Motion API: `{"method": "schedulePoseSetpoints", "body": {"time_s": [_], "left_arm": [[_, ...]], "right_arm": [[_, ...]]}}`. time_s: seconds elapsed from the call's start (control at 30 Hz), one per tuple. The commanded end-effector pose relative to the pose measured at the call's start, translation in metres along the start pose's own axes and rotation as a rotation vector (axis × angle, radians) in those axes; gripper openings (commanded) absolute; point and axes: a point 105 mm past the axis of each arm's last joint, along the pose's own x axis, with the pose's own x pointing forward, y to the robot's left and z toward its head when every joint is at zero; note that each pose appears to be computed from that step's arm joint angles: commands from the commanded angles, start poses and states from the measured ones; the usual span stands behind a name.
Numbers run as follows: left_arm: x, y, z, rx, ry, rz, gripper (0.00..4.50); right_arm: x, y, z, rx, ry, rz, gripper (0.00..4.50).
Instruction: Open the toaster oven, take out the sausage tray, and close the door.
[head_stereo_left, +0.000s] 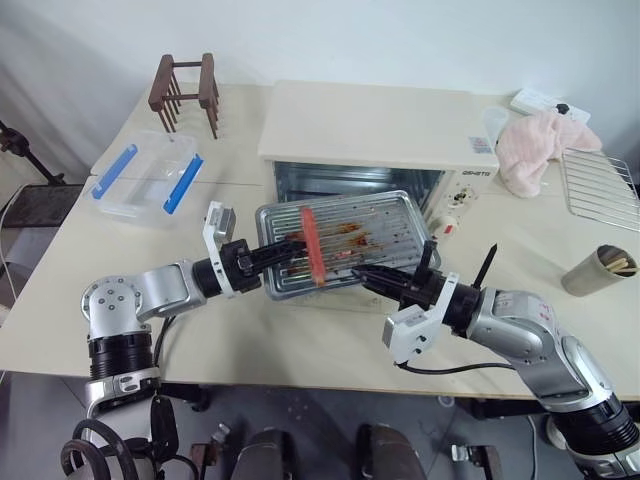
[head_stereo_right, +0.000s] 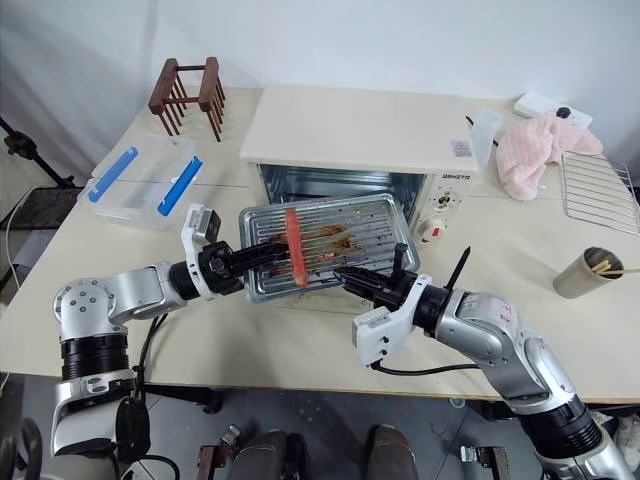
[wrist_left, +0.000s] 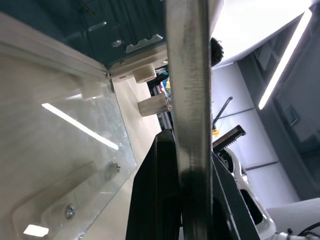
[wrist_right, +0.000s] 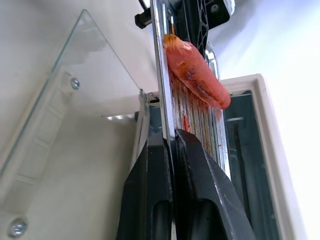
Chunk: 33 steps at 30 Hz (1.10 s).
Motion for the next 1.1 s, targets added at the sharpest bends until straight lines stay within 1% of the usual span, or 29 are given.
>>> {"method": "schedulePoseSetpoints", "body": {"time_s": [0.03,0.07,0.17,0.3,0.4,0.43,0.47,0.53,0.6,0.7,0.73,0.77,0.83,0.93,0.97,1.1], "left_arm": [[-0.010,0.002,0.004,-0.050,-0.051,0.014,0.00],[-0.012,0.003,0.003,-0.072,-0.055,0.019,0.00],[-0.022,0.007,0.003,-0.125,-0.084,0.030,0.00],[-0.036,0.010,0.005,-0.180,-0.157,0.034,0.00],[-0.054,0.013,0.003,-0.190,-0.212,0.045,0.00],[-0.057,0.014,0.003,-0.191,-0.221,0.047,0.00],[-0.062,0.014,0.003,-0.193,-0.238,0.043,0.00],[-0.091,0.013,0.000,-0.197,-0.343,0.002,0.00],[-0.115,0.012,-0.006,-0.199,-0.427,-0.015,0.00],[-0.135,0.012,-0.016,-0.202,-0.494,-0.019,0.00],[-0.140,0.010,-0.019,-0.202,-0.508,-0.029,0.00],[-0.144,0.010,-0.022,-0.201,-0.525,-0.033,0.00],[-0.152,0.009,-0.028,-0.201,-0.550,-0.029,0.00],[-0.168,0.009,-0.039,-0.199,-0.634,0.000,0.00],[-0.171,0.009,-0.043,-0.200,-0.651,0.005,0.00],[-0.182,0.009,-0.058,-0.207,-0.726,0.034,0.00]], "right_arm": [[-0.007,-0.011,-0.002,0.111,-0.006,-0.041,0.61],[-0.008,-0.011,-0.002,0.116,-0.008,-0.036,0.85],[-0.013,-0.013,-0.005,0.135,-0.007,-0.028,1.79],[-0.022,-0.014,-0.009,0.170,-0.002,-0.035,3.17],[-0.038,-0.016,-0.025,0.237,0.054,-0.064,4.20],[-0.041,-0.016,-0.029,0.248,0.066,-0.071,4.48],[-0.045,-0.015,-0.034,0.286,0.085,-0.080,4.48],[-0.068,-0.004,-0.057,0.537,0.138,-0.106,4.48],[-0.083,0.003,-0.070,0.713,0.159,-0.145,4.48],[-0.091,0.005,-0.079,0.836,0.156,-0.172,4.48],[-0.093,0.005,-0.080,0.850,0.144,-0.178,4.48],[-0.095,0.006,-0.082,0.860,0.140,-0.183,4.31],[-0.099,0.009,-0.087,0.885,0.145,-0.186,3.85],[-0.103,0.026,-0.094,0.950,0.161,-0.108,2.74],[-0.103,0.030,-0.095,0.956,0.160,-0.089,2.49],[-0.105,0.045,-0.105,1.010,0.181,-0.027,1.08]]}}
